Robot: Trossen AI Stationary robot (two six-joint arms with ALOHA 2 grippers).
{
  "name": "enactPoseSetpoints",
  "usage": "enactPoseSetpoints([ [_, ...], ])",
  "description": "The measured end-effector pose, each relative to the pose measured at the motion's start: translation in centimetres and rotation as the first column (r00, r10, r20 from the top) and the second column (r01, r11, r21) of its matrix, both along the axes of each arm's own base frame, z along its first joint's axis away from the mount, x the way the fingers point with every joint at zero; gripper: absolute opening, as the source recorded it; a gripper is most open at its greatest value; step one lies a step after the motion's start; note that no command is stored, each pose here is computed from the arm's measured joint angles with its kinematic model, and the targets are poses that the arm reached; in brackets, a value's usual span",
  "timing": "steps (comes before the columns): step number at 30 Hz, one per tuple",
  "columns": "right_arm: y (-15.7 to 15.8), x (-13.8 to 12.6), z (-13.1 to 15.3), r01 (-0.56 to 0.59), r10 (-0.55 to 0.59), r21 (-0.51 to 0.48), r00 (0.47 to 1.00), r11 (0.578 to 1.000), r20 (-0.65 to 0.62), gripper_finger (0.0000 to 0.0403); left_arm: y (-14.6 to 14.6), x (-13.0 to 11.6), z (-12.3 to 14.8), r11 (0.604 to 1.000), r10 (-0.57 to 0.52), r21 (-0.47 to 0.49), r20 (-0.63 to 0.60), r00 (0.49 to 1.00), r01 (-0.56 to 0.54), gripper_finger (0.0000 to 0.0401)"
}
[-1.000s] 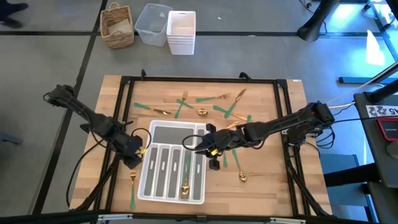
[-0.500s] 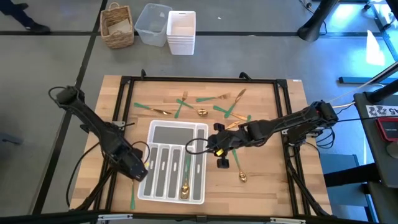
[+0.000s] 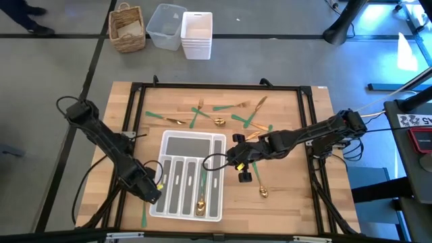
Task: Sort silverware
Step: Put the fork in the silverware tray
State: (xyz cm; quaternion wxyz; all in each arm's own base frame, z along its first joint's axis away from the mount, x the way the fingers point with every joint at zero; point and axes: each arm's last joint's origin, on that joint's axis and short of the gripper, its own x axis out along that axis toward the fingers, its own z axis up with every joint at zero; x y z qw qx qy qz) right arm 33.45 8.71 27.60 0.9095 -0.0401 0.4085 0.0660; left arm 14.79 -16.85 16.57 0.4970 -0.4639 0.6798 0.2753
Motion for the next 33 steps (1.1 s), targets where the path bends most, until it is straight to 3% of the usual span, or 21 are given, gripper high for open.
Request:
enactPoseSetpoints([
  [12,0.0,-0.2,-0.2,-0.036,0.036,-0.003,0.999,0.999,-0.029,0.0088,-0.8,0.7,-2.6,0.998,0.025,0.058,-0.062,0.998,-0.021,0.0148],
  [19,0.0,-0.4,-0.3,-0.037,0.037,-0.009,0.998,0.999,-0.054,0.0088,-0.9,0.7,-3.1,0.997,0.016,0.074,-0.09,0.996,-0.009,0.0151],
  [33,-0.2,-0.9,-0.8,-0.039,0.035,-0.025,0.992,0.999,-0.123,0.0088,-0.8,0.9,-3.3,0.992,0.035,0.122,-0.042,0.998,-0.03,0.0051],
])
